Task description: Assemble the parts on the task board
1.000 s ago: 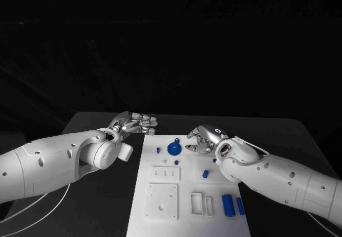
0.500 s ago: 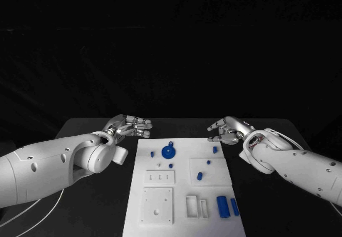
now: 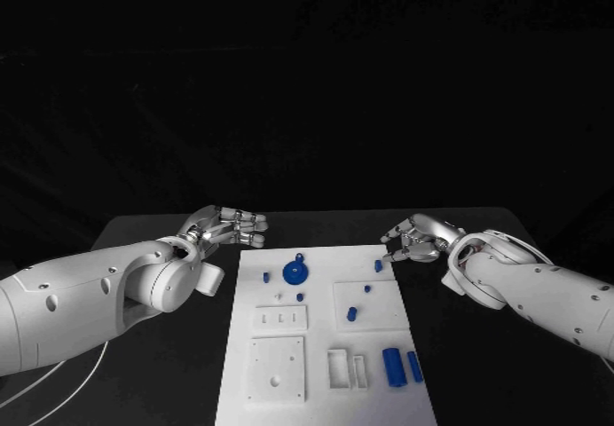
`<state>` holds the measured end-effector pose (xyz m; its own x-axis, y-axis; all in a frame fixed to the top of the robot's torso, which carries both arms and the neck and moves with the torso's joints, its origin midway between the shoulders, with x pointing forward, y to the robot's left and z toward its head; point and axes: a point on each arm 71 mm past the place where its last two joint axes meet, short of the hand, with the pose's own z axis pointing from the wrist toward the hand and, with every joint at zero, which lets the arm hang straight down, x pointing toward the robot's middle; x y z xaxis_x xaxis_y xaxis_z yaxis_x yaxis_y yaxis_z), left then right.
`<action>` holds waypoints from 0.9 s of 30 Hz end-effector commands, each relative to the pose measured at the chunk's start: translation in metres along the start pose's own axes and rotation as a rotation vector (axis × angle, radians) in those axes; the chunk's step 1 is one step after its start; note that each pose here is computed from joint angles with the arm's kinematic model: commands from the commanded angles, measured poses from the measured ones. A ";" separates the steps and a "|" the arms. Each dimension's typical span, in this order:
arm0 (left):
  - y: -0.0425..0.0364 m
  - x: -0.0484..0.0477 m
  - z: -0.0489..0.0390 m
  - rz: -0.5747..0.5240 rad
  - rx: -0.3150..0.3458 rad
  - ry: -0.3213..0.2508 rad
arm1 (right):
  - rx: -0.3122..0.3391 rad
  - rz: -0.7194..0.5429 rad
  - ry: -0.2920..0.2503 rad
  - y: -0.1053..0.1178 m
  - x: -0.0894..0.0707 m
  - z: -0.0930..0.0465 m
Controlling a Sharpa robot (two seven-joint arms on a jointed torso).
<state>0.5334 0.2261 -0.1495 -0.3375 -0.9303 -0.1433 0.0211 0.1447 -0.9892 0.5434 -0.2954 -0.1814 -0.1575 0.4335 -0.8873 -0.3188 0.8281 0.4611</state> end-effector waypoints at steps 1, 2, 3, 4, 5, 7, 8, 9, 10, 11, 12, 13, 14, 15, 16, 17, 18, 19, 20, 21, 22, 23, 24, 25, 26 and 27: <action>-0.0019 0.0023 0.0003 -0.004 0.018 0.023 | -0.018 -0.017 0.056 -0.003 0.008 -0.001; -0.0019 0.0022 0.0002 -0.004 0.018 0.023 | -0.015 -0.018 0.057 -0.004 0.010 -0.001; -0.0019 0.0021 0.0001 -0.003 0.018 0.023 | -0.011 -0.018 0.059 -0.005 0.012 -0.002; -0.0019 0.0020 0.0001 -0.003 0.018 0.023 | -0.009 -0.018 0.061 -0.006 0.013 -0.002; -0.0019 0.0019 0.0000 -0.002 0.018 0.023 | -0.006 -0.018 0.063 -0.007 0.015 -0.002; -0.0018 0.0015 -0.0001 -0.002 0.018 0.022 | -0.003 -0.017 0.067 -0.009 0.018 -0.003; -0.0017 0.0014 -0.0002 -0.001 0.017 0.022 | -0.002 -0.017 0.069 -0.009 0.019 -0.003; -0.0017 0.0013 -0.0002 -0.001 0.017 0.021 | -0.002 -0.016 0.071 -0.009 0.020 -0.003; -0.0016 0.0012 -0.0003 0.000 0.016 0.021 | -0.001 -0.016 0.074 -0.010 0.021 -0.003; -0.0016 0.0011 -0.0004 0.001 0.016 0.020 | 0.000 -0.015 0.076 -0.010 0.023 -0.003; -0.0015 0.0009 -0.0005 0.001 0.016 0.020 | 0.000 -0.013 0.077 -0.010 0.025 -0.003; -0.0015 0.0007 -0.0005 0.002 0.015 0.020 | 0.000 -0.013 0.079 -0.010 0.026 -0.003; -0.0015 0.0005 -0.0006 0.002 0.015 0.019 | 0.000 -0.011 0.080 -0.010 0.027 -0.003; -0.0014 0.0004 -0.0007 0.002 0.015 0.019 | 0.000 -0.011 0.080 -0.010 0.028 -0.003; -0.0014 0.0003 -0.0007 0.002 0.015 0.019 | 0.000 -0.010 0.080 -0.010 0.030 -0.003; -0.0014 0.0002 -0.0008 0.002 0.015 0.019 | 0.001 -0.008 0.079 -0.010 0.031 -0.002; -0.0014 0.0002 -0.0008 0.003 0.015 0.019 | 0.002 -0.007 0.079 -0.010 0.032 -0.002; -0.0014 0.0001 -0.0009 0.003 0.015 0.018 | 0.004 -0.005 0.077 -0.010 0.032 -0.002; -0.0014 0.0001 -0.0009 0.003 0.015 0.018 | 0.006 -0.003 0.076 -0.011 0.033 -0.002; -0.0013 0.0000 -0.0009 0.003 0.014 0.018 | 0.007 -0.002 0.075 -0.011 0.034 -0.001; -0.0013 0.0000 -0.0009 0.003 0.014 0.018 | 0.009 0.000 0.073 -0.011 0.035 -0.001; -0.0013 0.0000 -0.0010 0.003 0.014 0.018 | 0.011 0.003 0.071 -0.012 0.035 -0.001; -0.0013 -0.0001 -0.0010 0.004 0.014 0.018 | 0.013 0.006 0.069 -0.012 0.036 -0.001; -0.0013 -0.0002 -0.0011 0.004 0.014 0.018 | 0.014 0.009 0.066 -0.012 0.037 0.000; -0.0013 -0.0003 -0.0011 0.005 0.014 0.018 | 0.016 0.012 0.064 -0.012 0.037 0.000; -0.0013 -0.0004 -0.0011 0.005 0.014 0.017 | 0.017 0.013 0.063 -0.012 0.037 0.000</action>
<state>0.5331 0.2287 -0.1495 -0.3381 -0.9295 -0.1475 0.0229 0.1486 -0.9886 0.5416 -0.2904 -0.2198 -0.2236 0.4148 -0.8820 -0.2936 0.8342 0.4667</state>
